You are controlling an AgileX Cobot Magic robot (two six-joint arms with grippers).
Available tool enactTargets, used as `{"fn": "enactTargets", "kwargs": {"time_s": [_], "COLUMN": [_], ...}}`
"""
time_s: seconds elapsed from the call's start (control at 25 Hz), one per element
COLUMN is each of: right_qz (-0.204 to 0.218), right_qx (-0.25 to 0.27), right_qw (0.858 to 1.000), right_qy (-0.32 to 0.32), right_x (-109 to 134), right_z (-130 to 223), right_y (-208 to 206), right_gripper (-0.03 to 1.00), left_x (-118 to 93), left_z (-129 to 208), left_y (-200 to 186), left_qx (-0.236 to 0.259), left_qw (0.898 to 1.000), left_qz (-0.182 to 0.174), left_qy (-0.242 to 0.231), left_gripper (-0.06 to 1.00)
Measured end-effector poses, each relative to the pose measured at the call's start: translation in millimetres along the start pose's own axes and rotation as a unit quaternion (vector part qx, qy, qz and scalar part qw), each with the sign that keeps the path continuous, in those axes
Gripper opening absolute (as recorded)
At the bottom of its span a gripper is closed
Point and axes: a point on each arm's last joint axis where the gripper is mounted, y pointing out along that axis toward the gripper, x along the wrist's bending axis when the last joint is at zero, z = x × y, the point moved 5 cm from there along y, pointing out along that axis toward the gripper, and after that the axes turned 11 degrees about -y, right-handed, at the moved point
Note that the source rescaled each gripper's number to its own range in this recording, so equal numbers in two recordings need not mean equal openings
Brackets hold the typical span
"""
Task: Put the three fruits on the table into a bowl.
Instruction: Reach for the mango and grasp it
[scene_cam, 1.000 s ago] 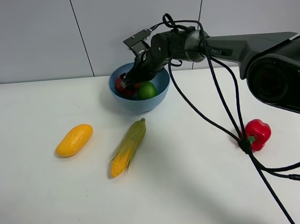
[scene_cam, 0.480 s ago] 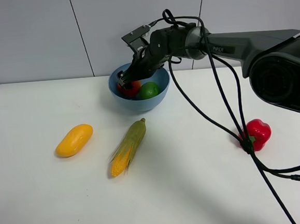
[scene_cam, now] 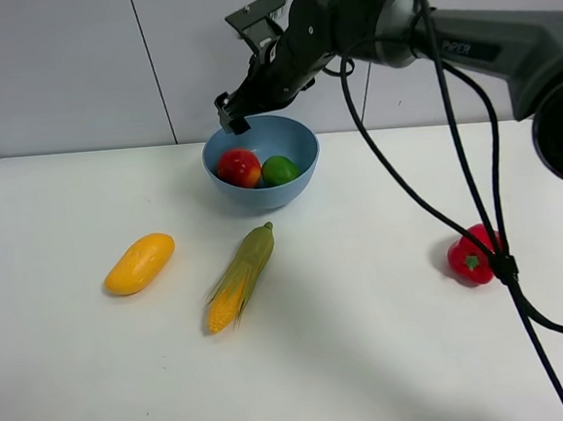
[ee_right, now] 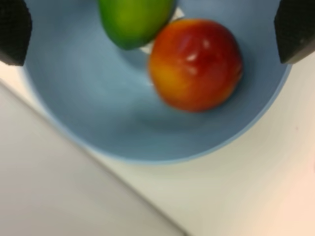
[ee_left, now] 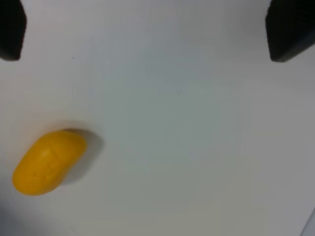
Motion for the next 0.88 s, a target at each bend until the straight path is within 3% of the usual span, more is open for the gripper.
{"fn": "enactTargets", "kwargs": {"time_s": [0.32,0.6,0.88], "right_qz": [0.047,0.06,0.113], "right_qx": [-0.018,-0.031,-0.092], "right_qw": [0.999,0.998,0.989], "right_qy": [-0.001,0.002,0.001], "right_x": [-17.0,-19.2,-26.1], "right_z": [-31.7,-42.8,-49.9], "right_y": [-96.2,-177.9,-283.5], "right_gripper": [1.0,1.0,1.0], "left_x": [0.0,0.0,0.0], "left_z": [0.0,0.0,0.0], "left_y": [0.0,0.0,0.0], "left_qx": [0.0,0.0,0.0], "left_qw": [1.0,1.0,1.0], "left_qz": [0.0,0.0,0.0], "left_qy": [0.0,0.0,0.0], "left_gripper": [1.0,1.0,1.0]}}
